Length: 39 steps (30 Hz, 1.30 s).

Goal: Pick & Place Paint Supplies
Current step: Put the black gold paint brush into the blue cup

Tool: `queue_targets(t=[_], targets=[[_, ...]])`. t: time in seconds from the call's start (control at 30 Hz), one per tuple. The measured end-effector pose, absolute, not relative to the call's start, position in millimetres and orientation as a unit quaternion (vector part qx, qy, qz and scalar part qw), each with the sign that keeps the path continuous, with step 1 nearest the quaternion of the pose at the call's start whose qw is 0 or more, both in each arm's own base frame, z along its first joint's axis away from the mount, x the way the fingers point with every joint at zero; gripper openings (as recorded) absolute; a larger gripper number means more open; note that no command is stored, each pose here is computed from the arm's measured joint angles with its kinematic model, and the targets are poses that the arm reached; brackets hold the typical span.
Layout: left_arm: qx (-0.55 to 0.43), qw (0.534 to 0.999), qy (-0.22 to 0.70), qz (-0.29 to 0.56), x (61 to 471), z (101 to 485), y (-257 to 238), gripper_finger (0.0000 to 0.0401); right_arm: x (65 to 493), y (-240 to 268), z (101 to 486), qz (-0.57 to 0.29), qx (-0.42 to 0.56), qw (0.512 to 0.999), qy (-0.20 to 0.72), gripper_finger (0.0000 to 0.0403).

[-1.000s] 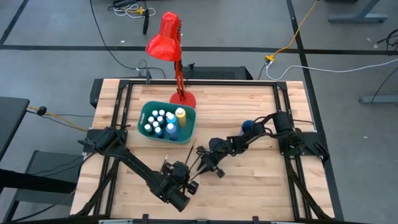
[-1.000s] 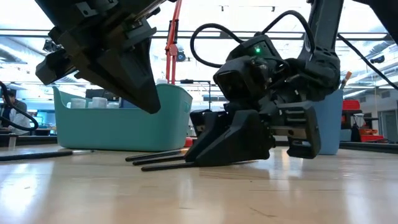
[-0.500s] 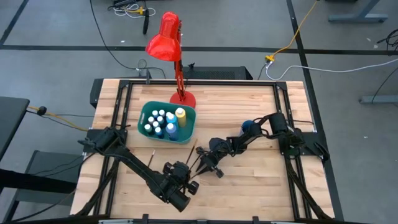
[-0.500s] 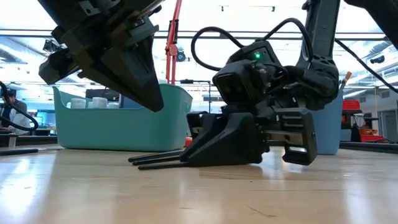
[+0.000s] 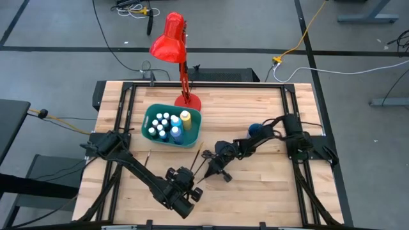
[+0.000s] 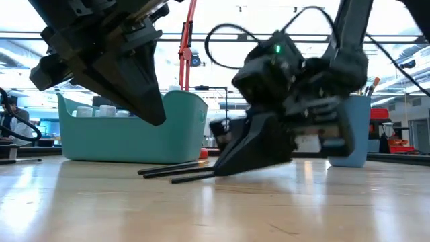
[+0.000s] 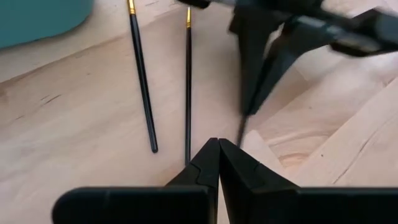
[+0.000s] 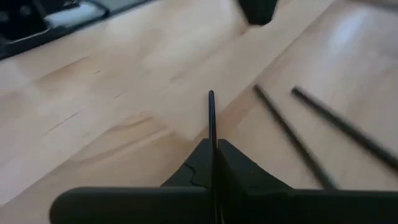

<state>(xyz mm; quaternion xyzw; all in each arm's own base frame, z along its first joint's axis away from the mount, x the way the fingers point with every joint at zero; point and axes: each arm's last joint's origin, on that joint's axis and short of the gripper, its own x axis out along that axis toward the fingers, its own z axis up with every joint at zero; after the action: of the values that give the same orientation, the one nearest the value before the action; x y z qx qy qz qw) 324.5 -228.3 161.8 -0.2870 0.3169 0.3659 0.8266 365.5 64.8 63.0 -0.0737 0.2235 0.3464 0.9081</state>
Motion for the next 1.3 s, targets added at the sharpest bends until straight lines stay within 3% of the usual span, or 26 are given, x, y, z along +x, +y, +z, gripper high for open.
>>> queue_targets(t=[0.4,0.6,1.0,1.3], targets=[[-0.29,0.828,0.311,0.365,325,162,-229,0.0012,326,78,157,0.26,-0.224,0.885,0.314,0.0009],[-0.293,0.828,0.309,0.364,326,162,-229,0.0013,292,78,191,0.178,-0.298,0.856,0.384,0.0009],[-0.296,0.83,0.303,0.364,326,163,-229,0.0012,217,58,242,0.045,-0.472,0.739,0.478,0.0009],[-0.3,0.831,0.296,0.362,327,163,-230,0.0017,180,44,254,0.048,-0.527,0.663,0.529,0.0009]])
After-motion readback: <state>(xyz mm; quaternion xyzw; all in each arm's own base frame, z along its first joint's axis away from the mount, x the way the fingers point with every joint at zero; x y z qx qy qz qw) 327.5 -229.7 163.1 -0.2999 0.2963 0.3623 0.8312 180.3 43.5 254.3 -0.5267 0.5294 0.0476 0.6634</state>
